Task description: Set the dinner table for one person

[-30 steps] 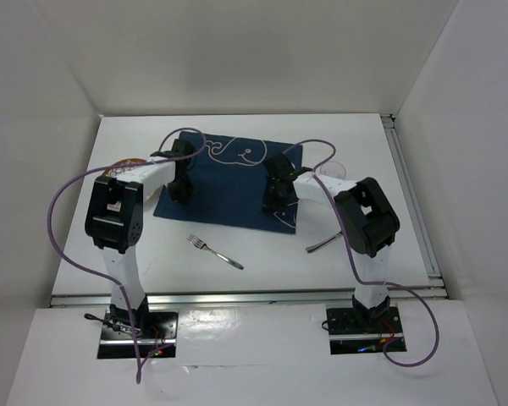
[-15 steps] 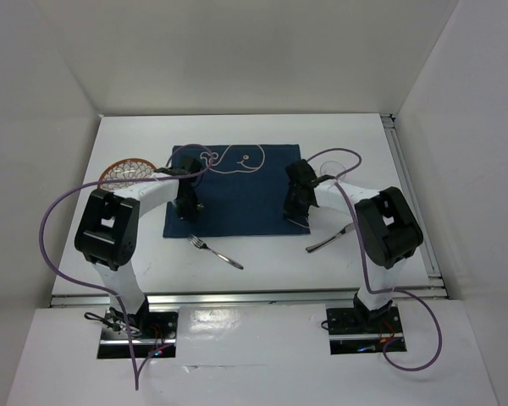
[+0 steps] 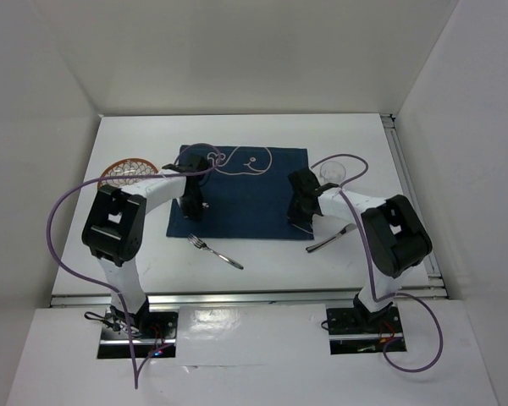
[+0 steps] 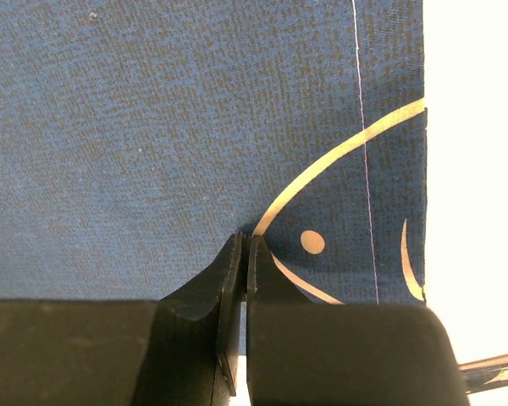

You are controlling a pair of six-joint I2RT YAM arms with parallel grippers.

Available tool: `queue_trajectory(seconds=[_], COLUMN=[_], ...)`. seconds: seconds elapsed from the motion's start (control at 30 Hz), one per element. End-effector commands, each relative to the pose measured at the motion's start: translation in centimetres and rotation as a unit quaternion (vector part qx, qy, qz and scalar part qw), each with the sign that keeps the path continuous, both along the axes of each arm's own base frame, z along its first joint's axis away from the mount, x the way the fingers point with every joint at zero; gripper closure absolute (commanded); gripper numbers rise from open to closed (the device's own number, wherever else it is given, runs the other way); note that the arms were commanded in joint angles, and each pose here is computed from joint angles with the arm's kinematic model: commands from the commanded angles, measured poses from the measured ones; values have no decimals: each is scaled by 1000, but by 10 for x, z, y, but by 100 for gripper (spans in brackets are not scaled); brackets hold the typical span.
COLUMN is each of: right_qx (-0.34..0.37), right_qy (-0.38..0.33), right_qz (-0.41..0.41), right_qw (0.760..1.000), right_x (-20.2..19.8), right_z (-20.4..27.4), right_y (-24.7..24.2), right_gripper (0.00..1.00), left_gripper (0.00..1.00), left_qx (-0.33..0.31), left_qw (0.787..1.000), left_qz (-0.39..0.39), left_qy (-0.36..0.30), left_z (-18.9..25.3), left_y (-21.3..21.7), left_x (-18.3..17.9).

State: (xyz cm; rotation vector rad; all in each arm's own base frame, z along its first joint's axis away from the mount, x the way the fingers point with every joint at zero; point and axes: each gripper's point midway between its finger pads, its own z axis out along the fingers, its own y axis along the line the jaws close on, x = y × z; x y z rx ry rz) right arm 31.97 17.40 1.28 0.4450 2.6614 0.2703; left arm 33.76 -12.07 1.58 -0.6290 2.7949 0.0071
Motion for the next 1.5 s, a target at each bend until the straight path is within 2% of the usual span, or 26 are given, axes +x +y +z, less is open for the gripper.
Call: queue_trajectory(seconds=[0.0, 0.37, 0.6, 0.7, 0.73, 0.83, 0.9, 0.93, 0.97, 1.0, 1.03, 1.1, 1.13, 1.17, 1.2, 1.3, 1.37, 1.43, 1.47], right_qx=[-93, -112, -97, -80, -74, -41, -22, -7, 6, 17, 32, 46, 47, 46, 49, 50, 49, 58, 55], right_qy=[74, 83, 74, 47, 30, -34, -79, -108, -127, -143, -150, -167, -172, -167, -171, -160, -144, -144, -137], right_qz=[-16, -51, -44, -30, -27, 1, 17, 28, 48, 55, 81, 97, 107, 119, 119, 124, 133, 139, 139], right_qw=[993, 989, 992, 995, 996, 999, 996, 994, 991, 988, 985, 980, 978, 978, 977, 978, 979, 978, 979], right_x=[-42, -27, -16, -9, -1, 20, 30, 39, 39, 43, 39, 37, 33, 26, 25, 13, 1, -2, -4], right_z=[-32, -41, -31, -8, 5, 59, 98, 122, 140, 152, 162, 175, 179, 177, 181, 172, 159, 160, 154], right_y=[-40, -58, -49, -43, -40, -22, -12, -2, 8, 12, 29, 43, 47, 54, 54, 54, 54, 56, 54], right_gripper=[100, 100, 100, 100, 100, 100, 93, 91, 87, 82, 73, 48, 34, 31, 25, 23, 23, 23, 22], left_gripper=[100, 100, 100, 100, 100, 94, 88, 86, 77, 62, 56, 42, 24, 13, 9, 9, 9, 5, 3], left_qx=[5, 14, 25, 27, 33, 38, 33, 21, 20, 13, 14, 10, 12, 21, 30, 58, 34, 13, -23], left_qw=[998, 998, 998, 998, 999, 999, 998, 995, 994, 992, 988, 982, 981, 979, 978, 968, 968, 958, 957], left_qz=[-19, -28, -31, -30, -27, -32, -34, -41, -43, -42, -50, -33, -22, 15, 46, 162, 183, 217, 229], left_qy=[66, 61, 53, 44, 21, -11, -42, -84, -103, -122, -148, -185, -191, -205, -202, -184, -169, -187, -176], left_z=[-31, -32, -21, -8, 8, 43, 77, 106, 122, 136, 155, 181, 186, 196, 193, 179, 157, 149, 133], left_y=[-7, -12, -10, -9, -8, -6, -6, -10, -9, -11, -11, 3, 14, 43, 62, 140, 160, 191, 200], left_x=[-29, -28, -28, -25, -16, -5, 1, 13, 16, 20, 26, 34, 36, 41, 43, 27, 10, 8, -2])
